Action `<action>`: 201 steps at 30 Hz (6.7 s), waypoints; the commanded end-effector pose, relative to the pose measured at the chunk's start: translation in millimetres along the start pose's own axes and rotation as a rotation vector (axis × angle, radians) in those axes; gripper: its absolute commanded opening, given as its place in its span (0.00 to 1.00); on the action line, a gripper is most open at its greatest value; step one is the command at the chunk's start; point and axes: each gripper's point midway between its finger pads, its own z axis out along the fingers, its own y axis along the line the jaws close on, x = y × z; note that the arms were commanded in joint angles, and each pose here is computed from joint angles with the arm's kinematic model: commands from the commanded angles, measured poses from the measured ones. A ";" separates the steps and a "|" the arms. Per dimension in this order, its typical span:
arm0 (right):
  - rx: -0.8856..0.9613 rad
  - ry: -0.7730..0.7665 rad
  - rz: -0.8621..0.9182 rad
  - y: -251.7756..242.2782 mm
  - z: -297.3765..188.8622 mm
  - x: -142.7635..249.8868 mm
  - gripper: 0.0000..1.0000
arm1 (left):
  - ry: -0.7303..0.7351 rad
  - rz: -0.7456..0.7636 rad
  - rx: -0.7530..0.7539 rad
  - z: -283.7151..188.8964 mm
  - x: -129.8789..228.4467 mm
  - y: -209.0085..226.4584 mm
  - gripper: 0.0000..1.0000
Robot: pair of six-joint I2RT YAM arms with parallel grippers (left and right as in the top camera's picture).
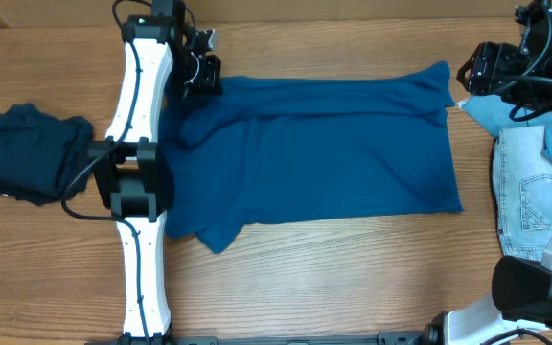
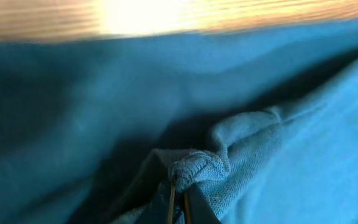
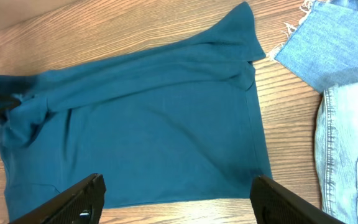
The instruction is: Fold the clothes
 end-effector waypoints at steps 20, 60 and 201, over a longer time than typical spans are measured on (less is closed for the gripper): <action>0.009 -0.006 -0.011 -1.2 1.8 -2.2 0.79 | 0.253 0.047 0.006 -30.7 74.9 -81.0 0.16; 0.010 0.010 -0.006 -3.0 8.0 -1.2 0.81 | 0.229 0.067 0.039 29.3 77.3 -43.4 0.04; 0.241 0.234 0.713 -123.5 201.6 225.4 0.53 | 0.061 -0.230 -0.100 -20.3 296.2 -49.9 0.04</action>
